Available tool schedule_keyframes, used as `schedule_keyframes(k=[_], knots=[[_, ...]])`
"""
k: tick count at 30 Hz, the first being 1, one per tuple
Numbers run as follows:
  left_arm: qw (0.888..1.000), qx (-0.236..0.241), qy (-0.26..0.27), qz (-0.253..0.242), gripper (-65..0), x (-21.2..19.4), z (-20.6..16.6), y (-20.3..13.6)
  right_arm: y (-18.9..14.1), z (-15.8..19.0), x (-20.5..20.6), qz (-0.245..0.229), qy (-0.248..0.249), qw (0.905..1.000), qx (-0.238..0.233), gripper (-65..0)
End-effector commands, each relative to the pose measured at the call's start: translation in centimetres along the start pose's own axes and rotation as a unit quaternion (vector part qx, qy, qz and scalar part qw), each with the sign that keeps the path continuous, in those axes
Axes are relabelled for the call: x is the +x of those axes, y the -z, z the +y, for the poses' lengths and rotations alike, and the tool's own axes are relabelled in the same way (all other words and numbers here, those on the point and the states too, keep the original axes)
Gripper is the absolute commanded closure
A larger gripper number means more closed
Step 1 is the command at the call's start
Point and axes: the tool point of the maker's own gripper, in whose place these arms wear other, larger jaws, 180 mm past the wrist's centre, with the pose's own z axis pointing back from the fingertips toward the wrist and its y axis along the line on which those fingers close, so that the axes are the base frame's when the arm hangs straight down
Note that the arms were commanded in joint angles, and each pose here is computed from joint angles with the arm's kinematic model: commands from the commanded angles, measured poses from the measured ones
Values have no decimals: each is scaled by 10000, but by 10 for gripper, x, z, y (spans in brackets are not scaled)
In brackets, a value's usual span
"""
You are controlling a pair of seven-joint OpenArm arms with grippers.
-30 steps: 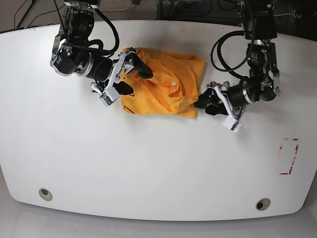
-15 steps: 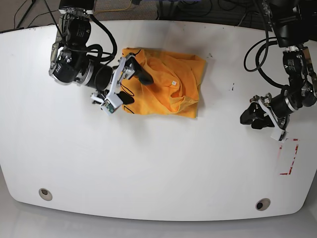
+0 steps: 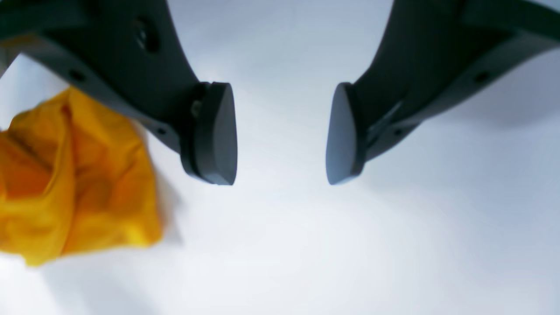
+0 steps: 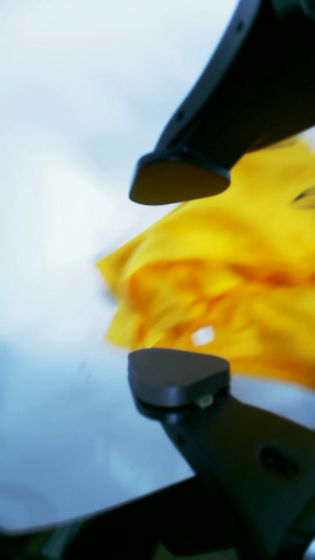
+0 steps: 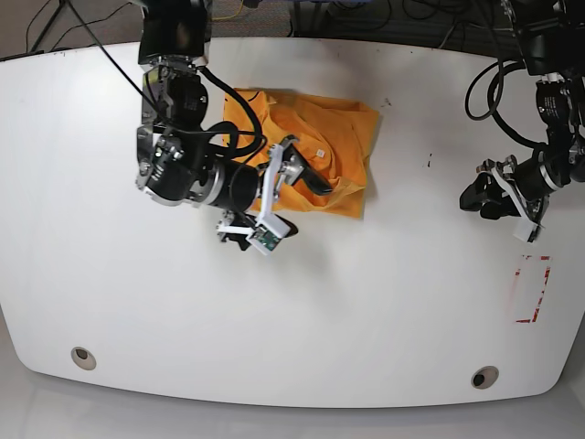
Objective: Layout the t-shirt on the table in an organized manner, then fold the t-shirt properly
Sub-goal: 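Fold the held shirt end over the bundle with the right gripper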
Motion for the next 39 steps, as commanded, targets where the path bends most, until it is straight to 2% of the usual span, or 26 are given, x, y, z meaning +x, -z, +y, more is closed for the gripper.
schedule_keyframes(k=[1,10,15,22,27,35,39], knots=[[9997,10,102,-240,-307,16,2,-8,9,7,2,37,-144,9998,129,-493],[9995,153,-88,-254,-307,3,10,-17,30,43,-8,197,-321,9972,650,-491],[9995,170,-147,-219,-307,-3,11,-19,32,44,-6,14,-255,9975,663,-488],[9996,166,-198,-140,-307,-12,11,-20,42,32,-17,17,-297,9988,383,-484],[9996,165,-208,-120,-307,-14,10,-20,47,30,-19,-199,-262,9991,262,-393],[9996,161,-243,-52,-307,-21,10,-20,51,27,-18,-256,-313,9991,132,-163],[9996,161,-247,-45,-307,-21,9,-20,51,27,-15,-300,-318,9990,133,-100]])
